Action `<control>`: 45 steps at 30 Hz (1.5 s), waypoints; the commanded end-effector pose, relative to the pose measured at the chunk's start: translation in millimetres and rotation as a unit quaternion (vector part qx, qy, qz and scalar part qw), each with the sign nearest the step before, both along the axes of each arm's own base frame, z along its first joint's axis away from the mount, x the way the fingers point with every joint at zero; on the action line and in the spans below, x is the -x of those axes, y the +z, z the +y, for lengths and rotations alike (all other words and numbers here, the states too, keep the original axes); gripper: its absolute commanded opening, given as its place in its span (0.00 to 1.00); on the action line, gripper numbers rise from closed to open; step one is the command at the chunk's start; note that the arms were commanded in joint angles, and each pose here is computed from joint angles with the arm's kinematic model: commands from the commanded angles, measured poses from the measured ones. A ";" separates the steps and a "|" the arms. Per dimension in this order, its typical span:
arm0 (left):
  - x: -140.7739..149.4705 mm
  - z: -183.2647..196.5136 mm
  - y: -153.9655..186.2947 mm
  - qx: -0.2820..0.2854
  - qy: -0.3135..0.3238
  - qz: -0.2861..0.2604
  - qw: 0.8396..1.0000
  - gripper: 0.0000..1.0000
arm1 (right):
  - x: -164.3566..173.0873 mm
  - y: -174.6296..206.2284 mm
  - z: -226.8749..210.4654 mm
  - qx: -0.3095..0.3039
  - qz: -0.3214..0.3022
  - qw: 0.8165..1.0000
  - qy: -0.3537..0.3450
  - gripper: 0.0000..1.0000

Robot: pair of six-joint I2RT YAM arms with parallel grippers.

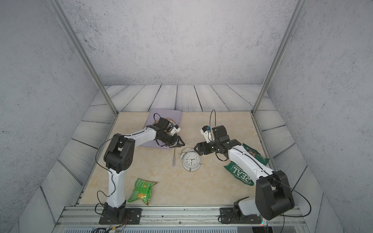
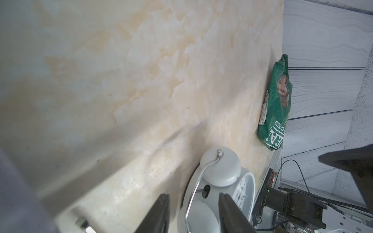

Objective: Remove the battery from the alarm
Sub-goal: Adjust the alarm at the center of the board.

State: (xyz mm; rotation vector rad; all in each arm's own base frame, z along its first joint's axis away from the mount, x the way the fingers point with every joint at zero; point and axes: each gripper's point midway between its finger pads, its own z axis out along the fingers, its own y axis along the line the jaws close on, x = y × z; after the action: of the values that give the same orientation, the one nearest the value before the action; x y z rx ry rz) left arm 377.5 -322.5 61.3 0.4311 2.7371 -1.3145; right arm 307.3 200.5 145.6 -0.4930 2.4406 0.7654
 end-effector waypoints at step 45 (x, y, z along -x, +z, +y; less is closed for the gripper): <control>20.7 14.0 75.8 -0.004 0.208 0.059 0.976 0.00 | 21.0 -46.8 104.0 0.345 -0.419 0.839 0.045 0.99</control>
State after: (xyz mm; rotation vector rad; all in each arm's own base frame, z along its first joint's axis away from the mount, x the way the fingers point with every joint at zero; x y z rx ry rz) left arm 356.1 -304.3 118.6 -0.2259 2.7633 -1.1972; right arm 269.7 308.0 89.8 -1.0539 1.8078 -0.2076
